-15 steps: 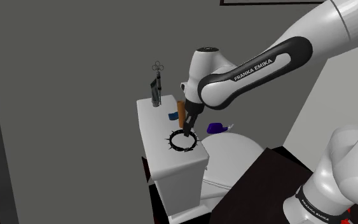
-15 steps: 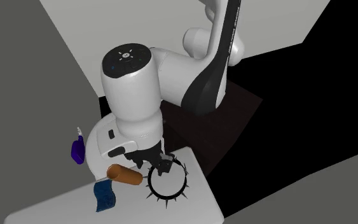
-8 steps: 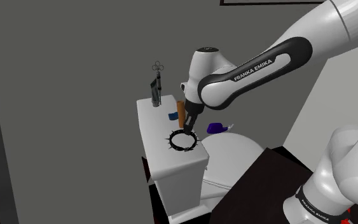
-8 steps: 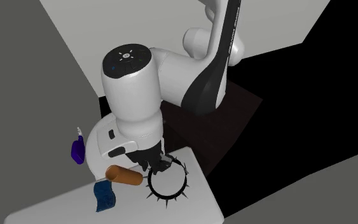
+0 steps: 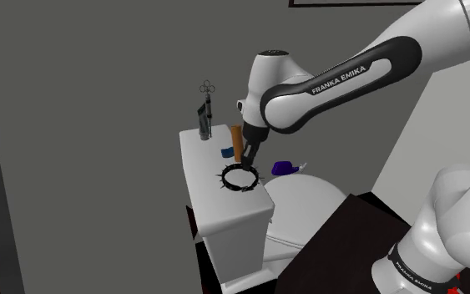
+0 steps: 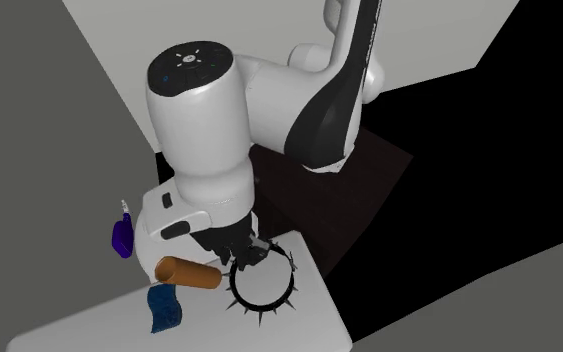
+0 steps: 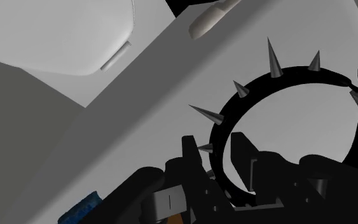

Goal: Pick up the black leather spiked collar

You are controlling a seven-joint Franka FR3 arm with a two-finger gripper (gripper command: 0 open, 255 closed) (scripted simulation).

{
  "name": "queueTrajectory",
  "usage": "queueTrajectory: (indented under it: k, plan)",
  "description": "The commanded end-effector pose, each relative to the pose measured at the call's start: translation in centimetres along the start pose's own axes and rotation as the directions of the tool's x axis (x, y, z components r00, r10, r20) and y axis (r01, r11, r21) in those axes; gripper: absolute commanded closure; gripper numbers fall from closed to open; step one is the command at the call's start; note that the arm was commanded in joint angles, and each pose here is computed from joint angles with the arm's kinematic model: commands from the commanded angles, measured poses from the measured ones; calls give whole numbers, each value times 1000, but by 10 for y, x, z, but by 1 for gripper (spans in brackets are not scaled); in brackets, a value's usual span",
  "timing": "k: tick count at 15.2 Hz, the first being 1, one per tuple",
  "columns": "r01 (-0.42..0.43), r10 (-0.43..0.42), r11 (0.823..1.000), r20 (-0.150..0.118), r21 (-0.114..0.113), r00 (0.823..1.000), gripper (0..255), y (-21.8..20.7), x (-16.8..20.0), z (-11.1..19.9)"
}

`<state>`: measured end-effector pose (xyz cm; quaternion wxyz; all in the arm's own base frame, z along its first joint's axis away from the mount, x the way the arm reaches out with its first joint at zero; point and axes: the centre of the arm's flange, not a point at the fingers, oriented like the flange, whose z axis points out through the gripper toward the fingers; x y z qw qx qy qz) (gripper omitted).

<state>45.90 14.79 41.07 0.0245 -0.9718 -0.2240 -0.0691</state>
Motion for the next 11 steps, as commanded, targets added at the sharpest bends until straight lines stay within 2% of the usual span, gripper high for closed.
queueTrajectory:
  k: [1,9,11]
  plan:
    - [0,0,1000,0,0,1000,255,-1,1,-10]
    - [0,0,1000,0,0,1000,255,-1,7,-52]
    - [0,0,1000,0,0,1000,255,-1,7,-53]
